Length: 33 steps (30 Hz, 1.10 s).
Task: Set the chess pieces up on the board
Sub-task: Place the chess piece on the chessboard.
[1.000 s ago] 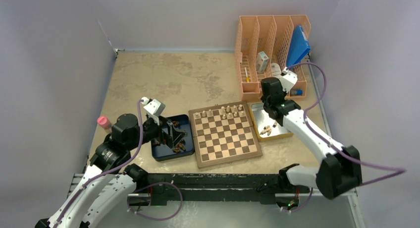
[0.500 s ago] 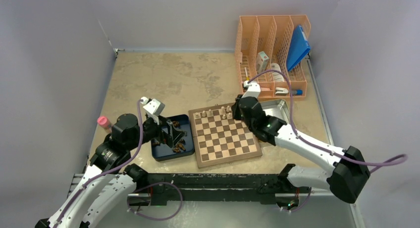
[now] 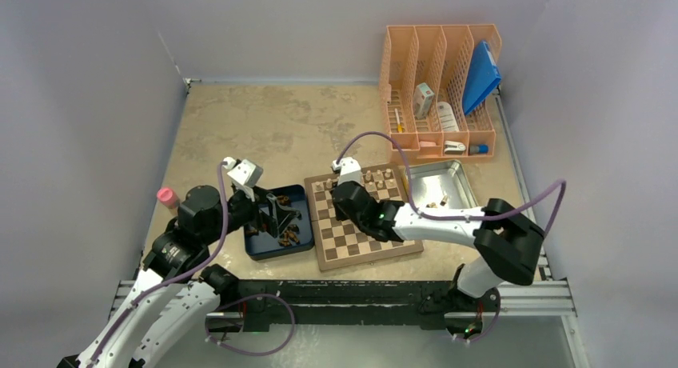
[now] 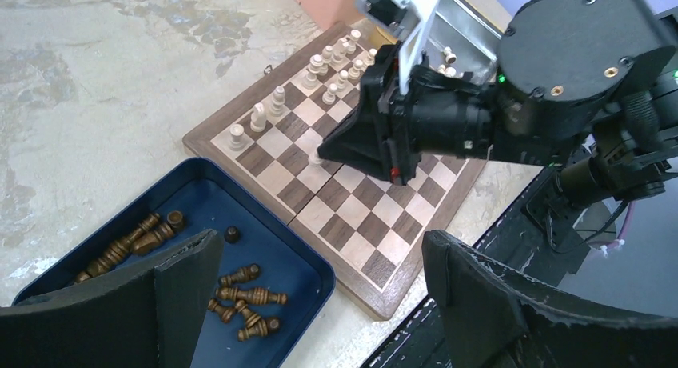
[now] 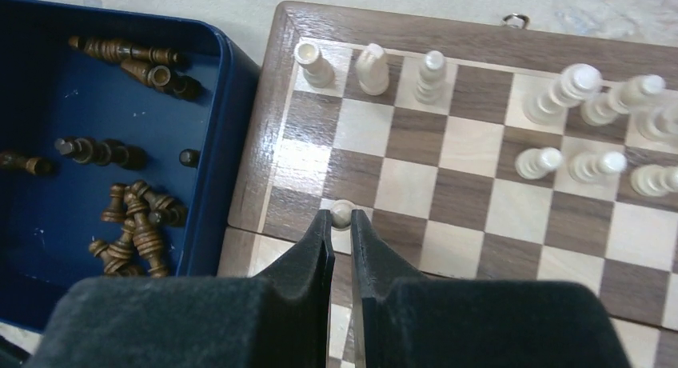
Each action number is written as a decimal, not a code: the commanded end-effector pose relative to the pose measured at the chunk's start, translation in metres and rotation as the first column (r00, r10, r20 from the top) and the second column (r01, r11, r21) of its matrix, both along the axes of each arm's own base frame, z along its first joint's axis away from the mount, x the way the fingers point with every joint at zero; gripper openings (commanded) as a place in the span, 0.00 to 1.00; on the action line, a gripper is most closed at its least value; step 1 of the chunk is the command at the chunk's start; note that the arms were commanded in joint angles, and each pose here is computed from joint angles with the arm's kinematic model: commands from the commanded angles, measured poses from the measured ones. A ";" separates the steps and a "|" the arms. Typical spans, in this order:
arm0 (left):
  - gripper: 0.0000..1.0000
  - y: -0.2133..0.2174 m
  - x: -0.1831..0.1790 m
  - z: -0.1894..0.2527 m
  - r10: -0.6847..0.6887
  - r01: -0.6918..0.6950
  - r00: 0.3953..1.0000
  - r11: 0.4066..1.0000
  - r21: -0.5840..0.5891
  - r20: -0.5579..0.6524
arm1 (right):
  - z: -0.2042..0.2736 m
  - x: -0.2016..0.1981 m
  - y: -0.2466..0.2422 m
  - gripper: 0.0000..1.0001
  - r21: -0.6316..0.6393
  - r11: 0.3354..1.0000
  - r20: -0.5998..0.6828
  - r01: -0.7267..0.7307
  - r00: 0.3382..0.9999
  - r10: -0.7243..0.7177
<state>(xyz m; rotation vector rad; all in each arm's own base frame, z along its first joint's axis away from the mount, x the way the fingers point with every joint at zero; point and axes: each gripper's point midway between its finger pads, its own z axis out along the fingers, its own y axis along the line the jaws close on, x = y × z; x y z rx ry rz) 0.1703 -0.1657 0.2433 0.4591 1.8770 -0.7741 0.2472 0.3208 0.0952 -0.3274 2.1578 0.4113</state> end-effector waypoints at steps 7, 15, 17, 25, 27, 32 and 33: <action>0.96 0.007 -0.002 0.019 0.032 -0.029 0.997 0.999 -0.042 0.077 | 0.027 0.019 0.056 0.06 0.085 0.995 0.094 -0.057 0.994 0.049; 0.96 0.011 -0.001 0.022 0.058 -0.054 0.994 0.998 -0.045 0.094 | 0.008 0.036 0.058 0.07 -0.006 1.000 0.109 0.017 0.994 -0.017; 0.96 0.011 -0.001 0.022 0.054 -0.050 0.994 0.998 -0.043 0.090 | 0.003 0.039 0.055 0.07 -0.037 0.999 0.110 0.039 0.993 -0.035; 0.96 0.011 -0.002 0.023 0.056 -0.051 0.994 0.998 -0.047 0.094 | 0.000 0.039 0.051 0.10 -0.047 0.998 0.115 0.050 0.992 -0.044; 0.96 0.011 -0.001 0.022 0.056 -0.052 0.994 0.998 -0.047 0.091 | -0.001 0.040 0.053 0.10 -0.044 0.998 0.114 0.047 0.993 -0.042; 0.96 0.011 -0.001 0.022 0.056 -0.052 0.994 0.998 -0.046 0.089 | -0.004 0.043 0.055 0.12 -0.061 0.997 0.114 0.056 0.992 -0.049; 0.96 0.011 -0.001 0.022 0.056 -0.052 0.995 0.998 -0.046 0.089 | -0.005 0.043 0.055 0.12 -0.063 0.996 0.114 0.057 0.992 -0.049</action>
